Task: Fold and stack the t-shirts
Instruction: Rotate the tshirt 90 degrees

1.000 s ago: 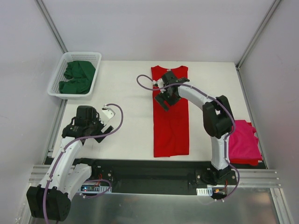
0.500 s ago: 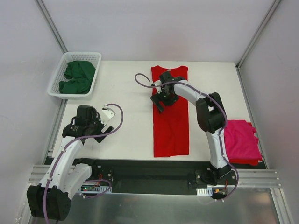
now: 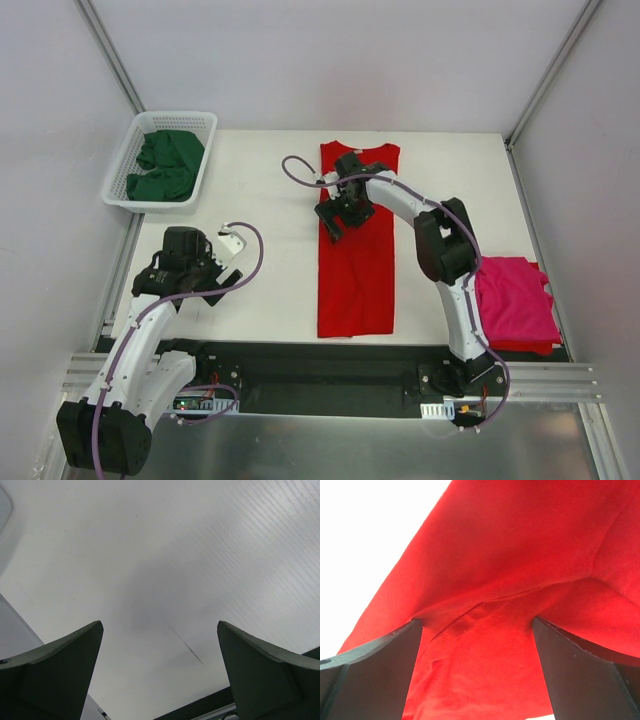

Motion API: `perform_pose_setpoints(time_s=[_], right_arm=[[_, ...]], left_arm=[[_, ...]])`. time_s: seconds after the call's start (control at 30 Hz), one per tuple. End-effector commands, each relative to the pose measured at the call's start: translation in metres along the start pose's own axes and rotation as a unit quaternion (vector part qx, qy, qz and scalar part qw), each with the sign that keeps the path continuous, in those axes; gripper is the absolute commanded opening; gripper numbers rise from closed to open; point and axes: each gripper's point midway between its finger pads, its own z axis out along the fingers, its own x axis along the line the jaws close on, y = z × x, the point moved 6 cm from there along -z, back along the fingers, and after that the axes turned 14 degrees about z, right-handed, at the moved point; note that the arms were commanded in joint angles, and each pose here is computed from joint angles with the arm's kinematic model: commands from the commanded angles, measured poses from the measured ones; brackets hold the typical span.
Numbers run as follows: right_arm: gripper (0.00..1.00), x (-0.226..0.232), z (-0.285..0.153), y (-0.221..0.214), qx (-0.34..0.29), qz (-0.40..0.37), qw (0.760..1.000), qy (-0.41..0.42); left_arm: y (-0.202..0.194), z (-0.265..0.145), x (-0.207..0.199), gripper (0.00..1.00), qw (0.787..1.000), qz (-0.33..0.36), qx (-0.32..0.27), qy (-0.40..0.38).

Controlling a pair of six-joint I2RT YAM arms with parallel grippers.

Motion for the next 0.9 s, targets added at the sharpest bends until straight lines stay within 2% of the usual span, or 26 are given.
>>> perform_pose_setpoints(time_s=[0.0,0.3,0.53,0.63,0.77,0.87], right_arm=[[0.96,0.037,0.017,-0.004,0.022,-0.023,0.999,0.037],[0.96,0.065,0.026,0.02,0.006,-0.04,0.998,0.04],[0.96,0.059,0.023,0.015,0.016,-0.049,0.998,0.018],[0.96,0.061,0.004,0.01,0.019,-0.045,0.999,0.023],[0.96,0.063,-0.042,0.019,-0.031,-0.059,0.998,0.012],[0.96,0.052,-0.077,0.046,-0.1,-0.063,0.993,-0.018]], left_arm=[[0.002,-0.006,0.005,0.99,1.0,-0.006,-0.003,0.013],[0.004,-0.007,0.003,0.99,1.0,-0.008,-0.012,0.008],[0.002,-0.007,0.0,0.99,1.0,-0.006,-0.013,0.006],[0.002,-0.007,0.0,0.99,1.0,-0.008,-0.013,0.003],[0.003,-0.006,0.0,0.99,1.0,-0.006,-0.012,-0.002],[0.004,-0.004,0.001,0.99,1.0,-0.007,-0.013,-0.007]])
